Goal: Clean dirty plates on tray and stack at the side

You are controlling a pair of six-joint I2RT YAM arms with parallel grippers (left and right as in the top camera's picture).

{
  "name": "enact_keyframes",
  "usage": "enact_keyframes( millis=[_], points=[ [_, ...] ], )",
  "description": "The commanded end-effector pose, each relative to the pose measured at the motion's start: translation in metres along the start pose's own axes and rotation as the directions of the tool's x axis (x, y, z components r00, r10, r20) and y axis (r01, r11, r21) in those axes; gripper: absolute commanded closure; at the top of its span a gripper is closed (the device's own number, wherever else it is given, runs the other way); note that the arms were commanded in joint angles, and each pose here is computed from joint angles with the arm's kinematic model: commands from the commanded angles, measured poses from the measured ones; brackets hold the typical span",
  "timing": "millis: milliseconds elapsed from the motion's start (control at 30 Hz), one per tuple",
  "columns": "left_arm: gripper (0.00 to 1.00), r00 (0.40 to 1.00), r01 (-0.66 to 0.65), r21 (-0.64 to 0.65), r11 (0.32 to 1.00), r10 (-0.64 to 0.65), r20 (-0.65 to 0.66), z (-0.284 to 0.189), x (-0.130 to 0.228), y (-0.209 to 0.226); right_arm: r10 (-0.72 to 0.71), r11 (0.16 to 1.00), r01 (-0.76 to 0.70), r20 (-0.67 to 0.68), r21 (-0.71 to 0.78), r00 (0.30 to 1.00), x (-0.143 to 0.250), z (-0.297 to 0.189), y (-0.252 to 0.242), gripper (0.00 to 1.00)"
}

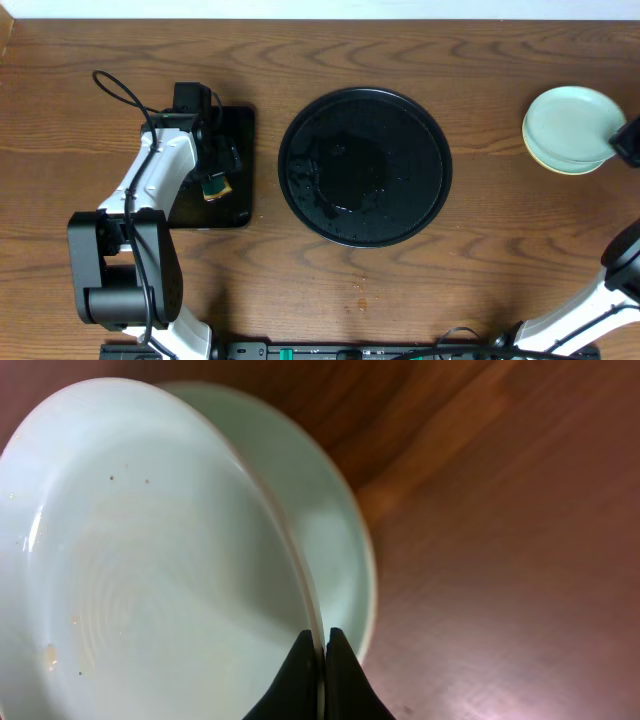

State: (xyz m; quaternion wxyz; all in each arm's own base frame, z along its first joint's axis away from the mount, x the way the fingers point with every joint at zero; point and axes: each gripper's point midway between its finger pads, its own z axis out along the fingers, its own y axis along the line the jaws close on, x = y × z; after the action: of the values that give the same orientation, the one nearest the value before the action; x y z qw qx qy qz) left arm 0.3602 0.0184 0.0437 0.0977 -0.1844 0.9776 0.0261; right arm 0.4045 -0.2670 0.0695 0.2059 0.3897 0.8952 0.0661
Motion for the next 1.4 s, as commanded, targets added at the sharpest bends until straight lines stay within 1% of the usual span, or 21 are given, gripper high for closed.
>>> enact_keyframes(
  millis=[0,100,167,233,267,300,367,467,533,600,633,667,700,733,767,867,1000,1133,1367],
  points=[
    [0.14,1.000,-0.002,-0.018,1.000,0.002,-0.012,0.004,0.003,0.004,-0.018,0.995,0.015,-0.030,-0.100,0.999,0.006,0.010,0.016,0.92],
    [0.14,1.000,-0.002,-0.018,1.000,0.002,-0.012,0.004,0.003,0.004,-0.026,0.992,0.022,-0.032,-0.121,0.999,0.006,0.013,0.022,0.59],
    [0.14,1.000,-0.002,-0.018,1.000,0.002,-0.012,0.004,0.003,0.004,-0.030,0.991,0.025,-0.030,-0.131,0.999,0.006,0.011,0.025,0.49],
    [0.14,1.000,-0.002,-0.018,1.000,0.002,-0.012,0.004,0.003,0.004,-0.062,0.982,0.056,-0.029,-0.180,0.998,0.007,0.003,0.036,0.40],
    [0.14,1.000,-0.002,-0.018,1.000,0.002,-0.012,0.004,0.003,0.004,-0.076,0.977,0.069,-0.025,-0.199,0.997,0.008,-0.002,0.042,0.37],
    [0.14,1.000,-0.002,-0.018,1.000,0.002,-0.012,0.004,0.003,0.004,-0.087,0.975,0.080,-0.021,-0.206,0.996,0.008,-0.006,0.046,0.36],
    [0.14,1.000,-0.002,-0.018,1.000,0.002,-0.012,0.004,0.003,0.004,-0.137,0.968,0.134,-0.001,-0.213,0.991,0.008,-0.019,0.059,0.37],
    [0.14,1.000,-0.002,-0.018,1.000,0.002,-0.012,0.004,0.003,0.004,-0.230,0.948,0.232,0.037,-0.217,0.973,0.011,-0.041,0.084,0.39],
    [0.14,1.000,-0.002,-0.018,1.000,0.002,-0.012,0.004,0.003,0.004,-0.312,0.919,0.320,0.068,-0.231,0.948,0.018,-0.056,0.108,0.40],
    [0.14,1.000,-0.002,-0.018,1.000,0.002,-0.012,0.004,0.003,0.004,-0.433,0.862,0.443,0.099,-0.246,0.896,0.031,-0.071,0.137,0.40],
    [0.14,1.000,-0.002,-0.018,1.000,0.002,-0.012,0.004,0.003,0.004,-0.504,0.823,0.514,0.110,-0.241,0.857,0.042,-0.077,0.152,0.37],
    [0.14,1.000,-0.002,-0.018,1.000,0.002,-0.012,0.004,0.003,0.004,-0.549,0.796,0.559,0.112,-0.231,0.828,0.050,-0.081,0.162,0.30],
    [0.14,1.000,-0.002,-0.018,1.000,0.002,-0.012,0.004,0.003,0.004,-0.597,0.764,0.605,0.110,-0.223,0.795,0.061,-0.084,0.174,0.20],
    [0.14,1.000,-0.002,-0.018,1.000,0.002,-0.012,0.004,0.003,0.004,-0.633,0.737,0.638,0.106,-0.220,0.767,0.072,-0.086,0.185,0.07],
    [0.14,1.000,-0.002,-0.018,1.000,0.002,-0.012,0.004,0.003,0.004,-0.660,0.715,0.663,0.097,-0.222,0.745,0.084,-0.087,0.197,0.01],
    [0.14,1.000,-0.002,-0.018,1.000,0.002,-0.012,0.004,0.003,0.004,-0.725,0.645,0.717,0.085,-0.264,0.684,0.117,-0.087,0.230,0.01],
    [0.14,1.000,-0.002,-0.018,1.000,0.002,-0.012,0.004,0.003,0.004,-0.783,0.566,0.765,0.090,-0.306,0.615,0.152,-0.089,0.262,0.01],
    [0.14,1.000,-0.002,-0.018,1.000,0.002,-0.012,0.004,0.003,0.004,-0.819,0.509,0.794,0.096,-0.334,0.565,0.177,-0.091,0.282,0.01],
    [0.14,1.000,-0.002,-0.018,1.000,0.002,-0.012,0.004,0.003,0.004,-0.853,0.447,0.818,0.105,-0.361,0.512,0.204,-0.095,0.300,0.01]
  ],
)
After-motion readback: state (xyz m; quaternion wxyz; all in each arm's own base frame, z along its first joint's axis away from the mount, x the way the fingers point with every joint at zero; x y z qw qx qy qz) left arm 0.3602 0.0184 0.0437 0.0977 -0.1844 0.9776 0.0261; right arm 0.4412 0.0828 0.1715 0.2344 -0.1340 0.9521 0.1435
